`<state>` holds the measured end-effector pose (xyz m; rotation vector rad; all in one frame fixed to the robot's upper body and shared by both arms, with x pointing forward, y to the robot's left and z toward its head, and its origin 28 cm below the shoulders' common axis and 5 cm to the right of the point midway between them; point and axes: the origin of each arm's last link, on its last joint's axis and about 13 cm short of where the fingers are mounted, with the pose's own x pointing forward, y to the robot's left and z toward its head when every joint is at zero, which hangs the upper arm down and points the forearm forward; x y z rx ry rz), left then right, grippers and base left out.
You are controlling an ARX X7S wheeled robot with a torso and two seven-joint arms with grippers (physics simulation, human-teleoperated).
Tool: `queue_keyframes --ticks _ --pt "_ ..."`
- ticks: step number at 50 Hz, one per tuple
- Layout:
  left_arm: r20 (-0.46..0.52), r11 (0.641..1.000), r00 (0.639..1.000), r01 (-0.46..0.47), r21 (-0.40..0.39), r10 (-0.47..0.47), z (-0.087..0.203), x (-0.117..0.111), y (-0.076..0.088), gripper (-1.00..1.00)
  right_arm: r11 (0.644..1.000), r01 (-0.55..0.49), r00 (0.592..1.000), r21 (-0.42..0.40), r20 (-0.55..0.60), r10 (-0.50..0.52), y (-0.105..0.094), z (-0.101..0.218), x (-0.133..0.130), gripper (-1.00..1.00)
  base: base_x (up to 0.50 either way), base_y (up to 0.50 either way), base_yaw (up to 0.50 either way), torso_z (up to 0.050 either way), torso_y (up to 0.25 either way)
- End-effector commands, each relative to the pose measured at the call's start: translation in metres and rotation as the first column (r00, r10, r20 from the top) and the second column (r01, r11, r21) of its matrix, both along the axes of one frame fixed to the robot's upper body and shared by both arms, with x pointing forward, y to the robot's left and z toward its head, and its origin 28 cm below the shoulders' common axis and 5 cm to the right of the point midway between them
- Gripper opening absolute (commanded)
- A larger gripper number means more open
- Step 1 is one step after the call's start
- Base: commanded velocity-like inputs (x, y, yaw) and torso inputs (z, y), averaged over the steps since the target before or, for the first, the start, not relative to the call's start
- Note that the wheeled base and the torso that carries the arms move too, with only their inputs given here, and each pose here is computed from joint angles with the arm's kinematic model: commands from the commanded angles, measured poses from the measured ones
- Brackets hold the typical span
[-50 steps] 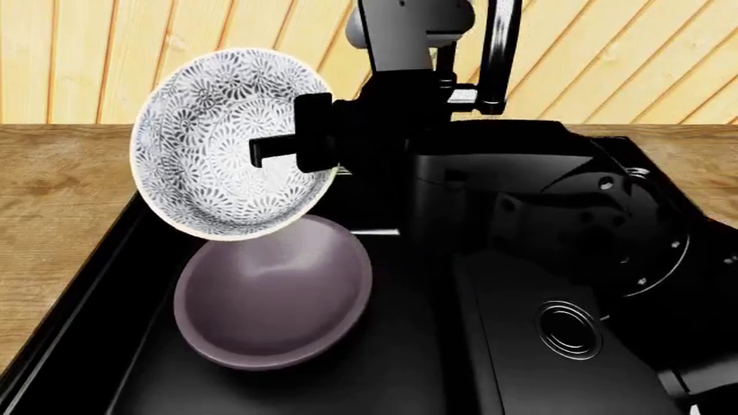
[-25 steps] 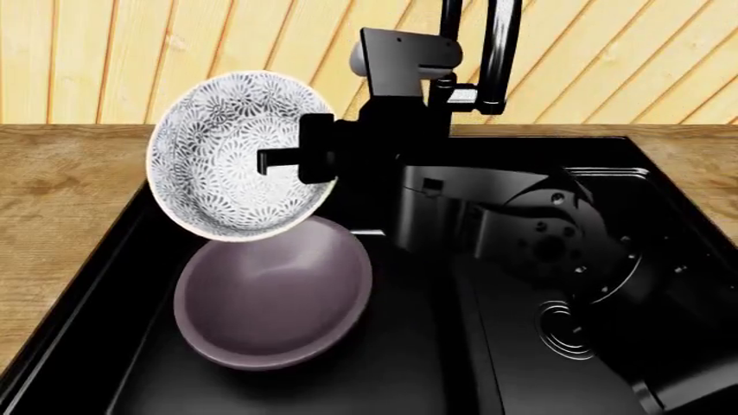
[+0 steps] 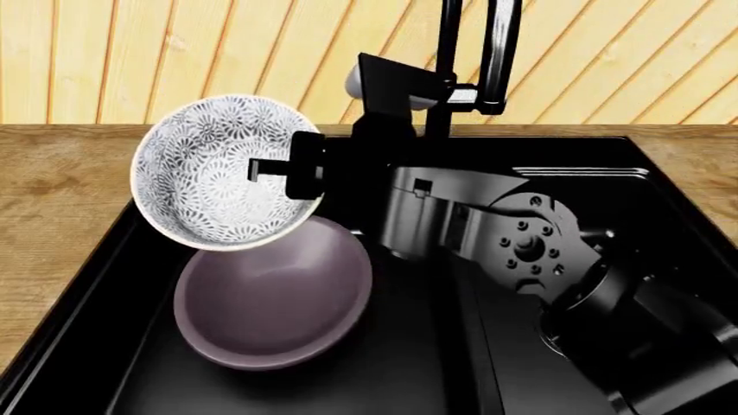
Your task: Stack the bowls in the sink.
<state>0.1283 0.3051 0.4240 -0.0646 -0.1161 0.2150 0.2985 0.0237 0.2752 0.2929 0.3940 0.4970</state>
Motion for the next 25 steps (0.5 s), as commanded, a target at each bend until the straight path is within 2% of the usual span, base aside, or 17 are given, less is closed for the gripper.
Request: queue_keyframes --ticks 1,7,13,25 --pt "0.001 1.0 1.0 -0.001 0.001 0.001 0.0009 0.0012 0.0002 1.0 0.999 0.017 0.999 0.047 -0.036 -0.016 0.0004 0.0018 0.0033 -1.0 0.0 0.0 0.0 0.0 0.0" --pt "0.001 1.0 1.0 0.0 0.001 0.0 0.0009 0.001 -0.0001 1.0 0.998 0.033 0.998 0.046 -0.056 -0.031 -0.0014 0.0011 0.0044 -1.0 0.0 0.0 0.0 0.0 0.0" --pt "0.001 1.0 1.0 0.0 0.003 0.0 0.0005 0.0005 -0.0008 1.0 0.999 0.047 0.996 0.01 -0.073 -0.046 -0.0038 0.0 0.0045 -1.0 0.0 0.0 0.0 0.0 0.0" --pt "0.002 1.0 1.0 0.0 0.003 0.0 0.0001 -0.0011 -0.0005 1.0 0.999 0.019 0.992 -0.032 -0.122 -0.023 -0.0027 0.001 0.0022 -1.0 0.0 0.0 0.0 0.0 0.001"
